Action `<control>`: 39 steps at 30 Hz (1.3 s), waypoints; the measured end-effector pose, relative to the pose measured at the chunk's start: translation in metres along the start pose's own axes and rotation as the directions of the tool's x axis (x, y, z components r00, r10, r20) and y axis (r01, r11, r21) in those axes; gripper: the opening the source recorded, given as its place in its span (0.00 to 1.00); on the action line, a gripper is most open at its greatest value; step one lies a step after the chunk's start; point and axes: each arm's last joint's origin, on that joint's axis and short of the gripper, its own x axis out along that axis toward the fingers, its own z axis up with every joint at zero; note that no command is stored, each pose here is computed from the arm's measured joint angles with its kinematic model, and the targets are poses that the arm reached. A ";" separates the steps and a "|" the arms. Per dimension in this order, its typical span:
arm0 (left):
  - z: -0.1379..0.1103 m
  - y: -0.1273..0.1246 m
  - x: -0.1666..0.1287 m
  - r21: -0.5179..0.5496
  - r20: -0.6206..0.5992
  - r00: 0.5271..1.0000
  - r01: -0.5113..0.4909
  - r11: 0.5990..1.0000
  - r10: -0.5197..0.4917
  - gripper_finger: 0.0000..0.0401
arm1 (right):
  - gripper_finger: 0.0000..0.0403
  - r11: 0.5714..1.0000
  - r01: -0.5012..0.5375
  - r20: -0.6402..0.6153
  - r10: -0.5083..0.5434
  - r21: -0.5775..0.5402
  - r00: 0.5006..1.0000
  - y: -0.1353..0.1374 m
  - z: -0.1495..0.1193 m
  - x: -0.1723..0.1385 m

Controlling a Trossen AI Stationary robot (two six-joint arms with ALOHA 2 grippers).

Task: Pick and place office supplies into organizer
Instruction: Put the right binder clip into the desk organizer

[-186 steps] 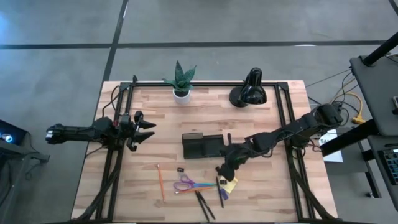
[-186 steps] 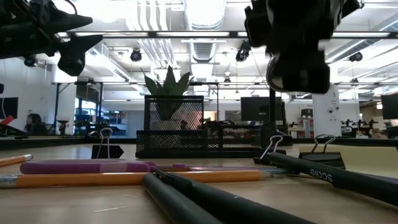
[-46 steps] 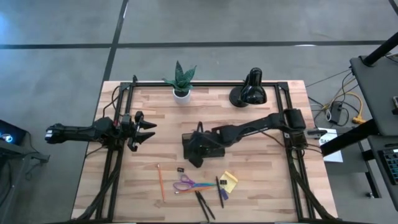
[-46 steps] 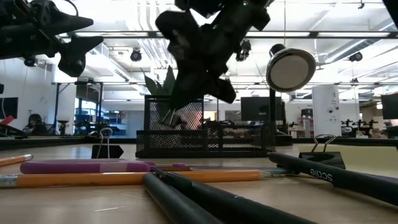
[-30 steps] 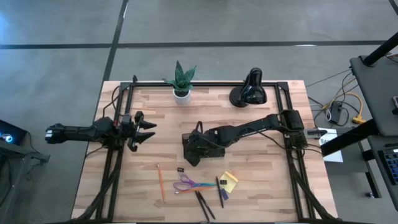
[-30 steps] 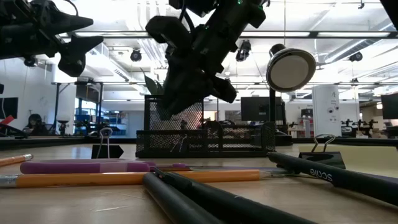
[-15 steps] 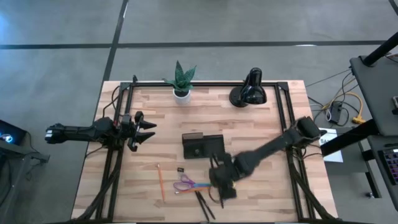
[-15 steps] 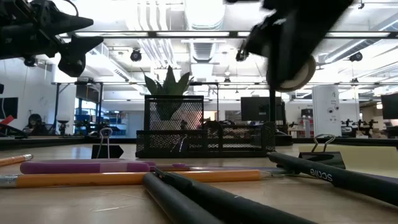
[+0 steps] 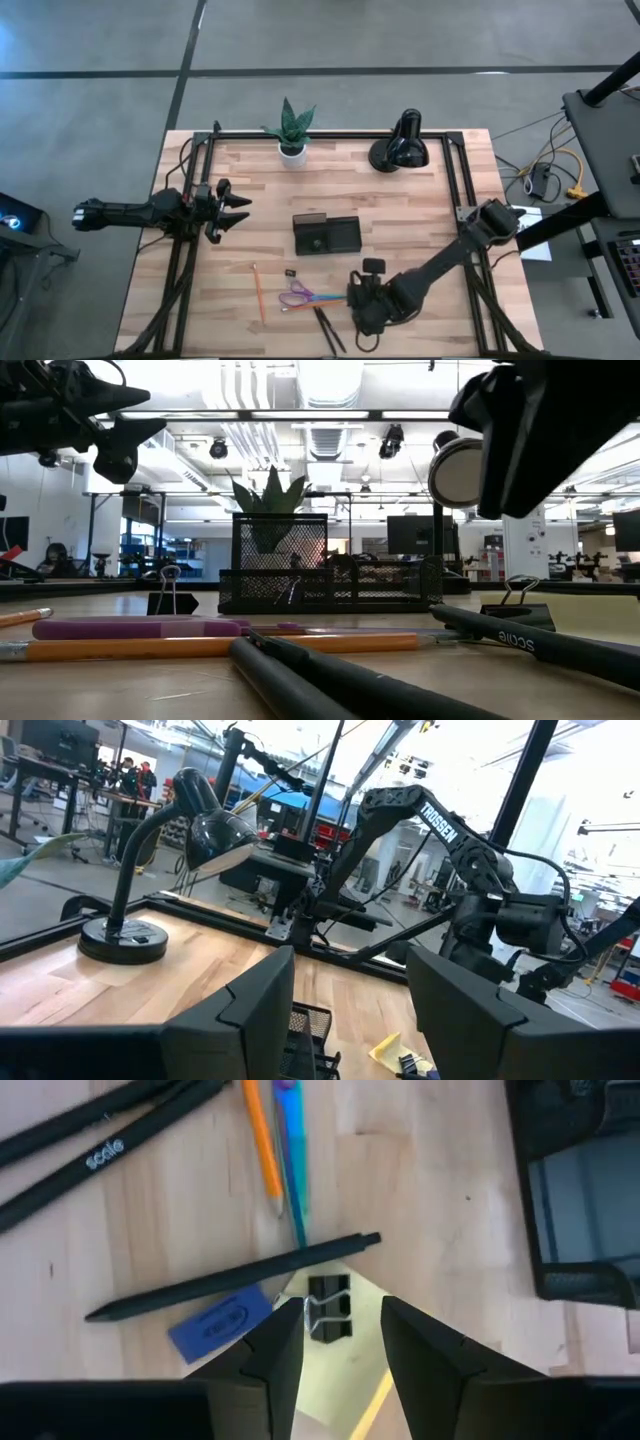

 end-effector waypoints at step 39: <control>0.000 0.000 0.000 0.000 0.000 1.000 0.000 1.000 0.000 0.45 | 0.33 0.996 -0.045 0.013 0.047 -0.080 0.999 0.000 -0.022 0.032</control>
